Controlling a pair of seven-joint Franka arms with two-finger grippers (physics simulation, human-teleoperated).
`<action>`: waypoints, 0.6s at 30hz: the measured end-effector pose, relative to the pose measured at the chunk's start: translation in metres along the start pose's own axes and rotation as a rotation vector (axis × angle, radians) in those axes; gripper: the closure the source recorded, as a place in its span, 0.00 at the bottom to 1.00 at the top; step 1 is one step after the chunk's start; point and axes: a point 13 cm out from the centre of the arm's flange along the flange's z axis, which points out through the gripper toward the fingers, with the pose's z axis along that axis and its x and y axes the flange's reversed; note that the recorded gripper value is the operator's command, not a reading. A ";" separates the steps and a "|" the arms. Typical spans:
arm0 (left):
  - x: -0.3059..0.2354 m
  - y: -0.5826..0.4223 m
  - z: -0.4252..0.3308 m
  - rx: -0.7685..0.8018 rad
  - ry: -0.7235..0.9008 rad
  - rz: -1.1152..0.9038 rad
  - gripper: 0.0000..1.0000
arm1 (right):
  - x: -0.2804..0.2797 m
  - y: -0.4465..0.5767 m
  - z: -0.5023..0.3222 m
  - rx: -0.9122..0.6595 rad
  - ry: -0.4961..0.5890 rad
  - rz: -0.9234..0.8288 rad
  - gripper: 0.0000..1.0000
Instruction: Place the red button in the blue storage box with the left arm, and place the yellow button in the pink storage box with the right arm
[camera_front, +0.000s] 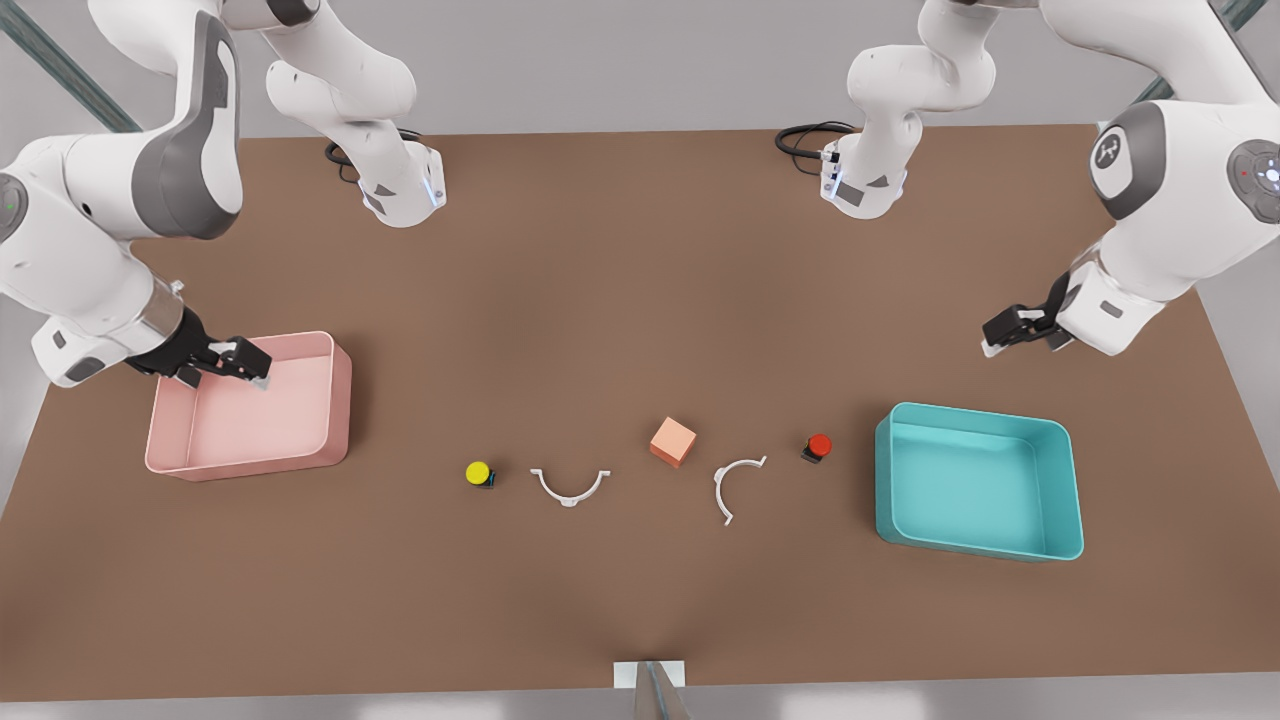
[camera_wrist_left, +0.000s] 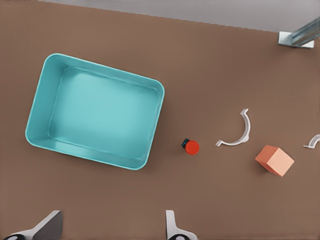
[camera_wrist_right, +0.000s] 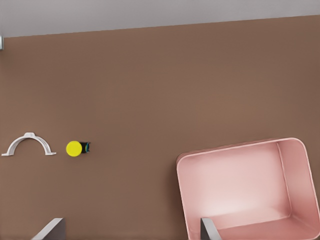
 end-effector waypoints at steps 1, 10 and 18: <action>-0.001 -0.001 0.002 0.000 0.002 0.009 0.00 | 0.000 0.000 0.001 0.000 0.001 0.000 0.00; 0.007 -0.128 0.197 -0.066 0.248 0.266 0.00 | -0.022 0.060 0.078 -0.011 0.049 -0.087 0.00; 0.029 -0.106 0.345 -0.109 0.265 0.303 0.00 | -0.025 0.178 0.214 -0.043 0.105 -0.231 0.00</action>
